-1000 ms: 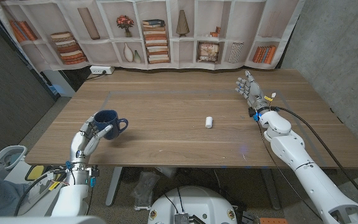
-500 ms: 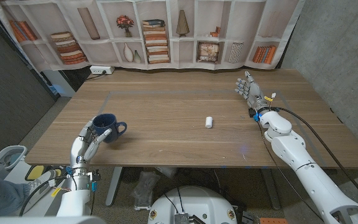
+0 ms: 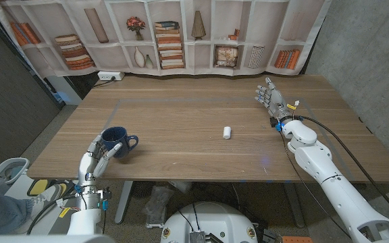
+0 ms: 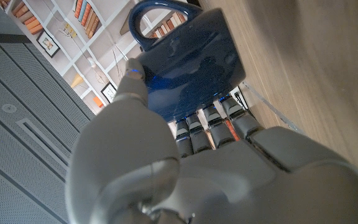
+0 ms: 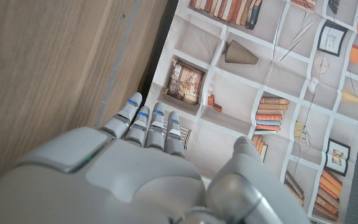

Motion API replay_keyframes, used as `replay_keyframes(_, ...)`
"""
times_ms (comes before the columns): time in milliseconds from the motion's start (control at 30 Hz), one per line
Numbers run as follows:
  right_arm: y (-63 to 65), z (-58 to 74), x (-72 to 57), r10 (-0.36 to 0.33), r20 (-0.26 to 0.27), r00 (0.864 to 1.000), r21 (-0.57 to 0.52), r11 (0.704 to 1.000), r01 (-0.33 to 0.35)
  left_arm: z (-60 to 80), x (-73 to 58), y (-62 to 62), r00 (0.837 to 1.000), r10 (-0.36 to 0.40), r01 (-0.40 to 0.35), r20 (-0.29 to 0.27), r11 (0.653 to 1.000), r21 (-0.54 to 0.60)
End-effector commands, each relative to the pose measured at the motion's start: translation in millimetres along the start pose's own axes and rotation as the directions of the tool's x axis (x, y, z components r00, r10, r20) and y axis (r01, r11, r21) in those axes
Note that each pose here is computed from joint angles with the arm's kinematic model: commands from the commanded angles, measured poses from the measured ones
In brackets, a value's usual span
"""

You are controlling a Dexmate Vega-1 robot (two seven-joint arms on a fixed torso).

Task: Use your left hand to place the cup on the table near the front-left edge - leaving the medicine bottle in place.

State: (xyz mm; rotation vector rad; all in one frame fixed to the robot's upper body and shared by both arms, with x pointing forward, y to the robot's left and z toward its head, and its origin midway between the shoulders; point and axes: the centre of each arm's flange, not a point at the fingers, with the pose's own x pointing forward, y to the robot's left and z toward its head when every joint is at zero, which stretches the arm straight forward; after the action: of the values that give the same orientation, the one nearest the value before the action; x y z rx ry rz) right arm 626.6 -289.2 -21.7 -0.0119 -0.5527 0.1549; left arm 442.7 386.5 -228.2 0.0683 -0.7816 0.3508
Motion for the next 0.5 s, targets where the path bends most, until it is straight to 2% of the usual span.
replay_keyframes(33, -1.8, -0.4, 3.0, 0.003, -0.007, 1.0, -0.004, 1.0, -0.003, -9.2, -7.0, -5.3, 0.999, 0.014, -0.014, -0.036, 1.0, 0.001)
replay_keyframes(300, -2.5, -2.3, 3.4, 0.002, -0.012, 1.0, -0.001, 1.0, -0.002, -12.2, -11.3, -6.7, 0.998, 0.02, -0.02, -0.055, 1.0, -0.006)
replay_keyframes(500, -2.6, -2.2, 3.5, 0.007, -0.014, 1.0, -0.007, 1.0, -0.007, -17.7, -15.4, -12.8, 0.997, 0.014, -0.016, -0.077, 1.0, -0.023)
